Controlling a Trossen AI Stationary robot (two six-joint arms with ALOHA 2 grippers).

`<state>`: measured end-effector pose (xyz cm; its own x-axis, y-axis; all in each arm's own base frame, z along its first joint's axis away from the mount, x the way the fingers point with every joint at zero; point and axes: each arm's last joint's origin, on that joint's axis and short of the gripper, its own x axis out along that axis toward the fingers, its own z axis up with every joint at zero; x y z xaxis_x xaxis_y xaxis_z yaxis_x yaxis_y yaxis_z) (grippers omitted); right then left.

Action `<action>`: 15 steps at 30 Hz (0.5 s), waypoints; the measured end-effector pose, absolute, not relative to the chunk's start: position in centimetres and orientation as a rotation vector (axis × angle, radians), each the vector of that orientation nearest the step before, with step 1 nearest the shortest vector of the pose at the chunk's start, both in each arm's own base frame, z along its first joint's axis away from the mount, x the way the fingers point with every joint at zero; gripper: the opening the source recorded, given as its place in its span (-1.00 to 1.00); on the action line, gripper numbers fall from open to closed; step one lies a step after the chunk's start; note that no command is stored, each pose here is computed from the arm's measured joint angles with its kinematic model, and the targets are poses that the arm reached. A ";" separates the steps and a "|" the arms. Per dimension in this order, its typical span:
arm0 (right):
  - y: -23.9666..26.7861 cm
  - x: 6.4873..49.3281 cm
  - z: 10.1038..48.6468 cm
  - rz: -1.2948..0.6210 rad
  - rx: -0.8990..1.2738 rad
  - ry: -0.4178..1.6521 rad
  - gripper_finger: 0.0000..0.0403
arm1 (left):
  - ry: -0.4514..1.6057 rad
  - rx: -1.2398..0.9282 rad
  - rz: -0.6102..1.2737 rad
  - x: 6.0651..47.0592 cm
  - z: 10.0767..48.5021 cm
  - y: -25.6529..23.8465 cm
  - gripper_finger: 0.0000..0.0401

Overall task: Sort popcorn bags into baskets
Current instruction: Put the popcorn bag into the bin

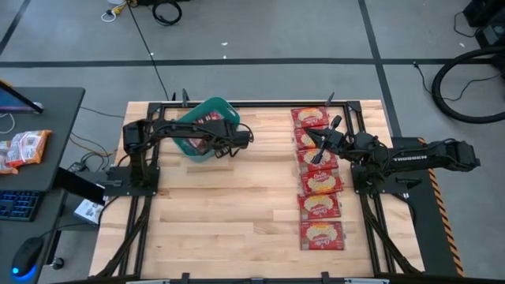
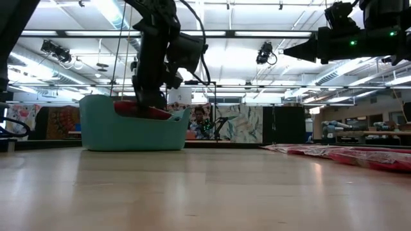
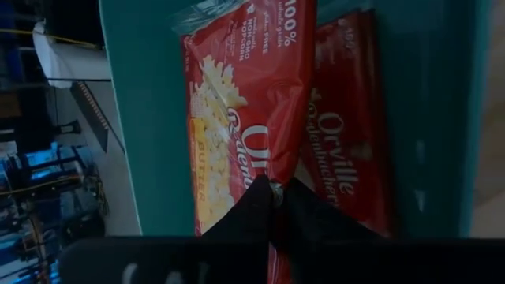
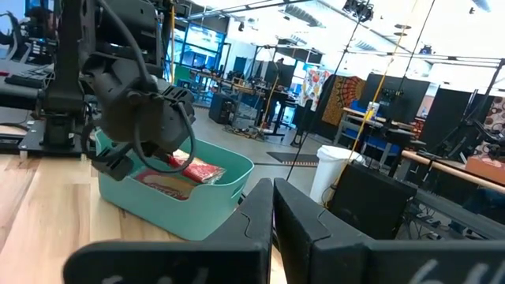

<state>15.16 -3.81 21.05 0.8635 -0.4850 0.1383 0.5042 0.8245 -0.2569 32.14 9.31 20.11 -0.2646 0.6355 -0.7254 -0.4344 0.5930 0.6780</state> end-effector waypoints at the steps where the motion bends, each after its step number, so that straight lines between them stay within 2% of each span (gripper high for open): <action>1: -3.8 15.2 21.1 -0.526 -0.292 -0.068 -0.90 | 1.526 0.172 1.033 32.1 20.1 9.4 -0.81; 8: -3.8 15.2 21.1 -0.526 -0.292 -0.068 -0.90 | 1.544 0.129 1.013 32.0 20.1 9.5 -0.33; 11: -3.8 15.2 21.1 -0.527 -0.292 -0.071 -0.90 | 1.532 0.107 0.987 32.4 20.5 9.3 -0.24; 15: -3.8 15.2 21.1 -0.527 -0.292 -0.071 -0.90 | 1.461 0.119 0.927 33.9 22.2 8.0 -0.24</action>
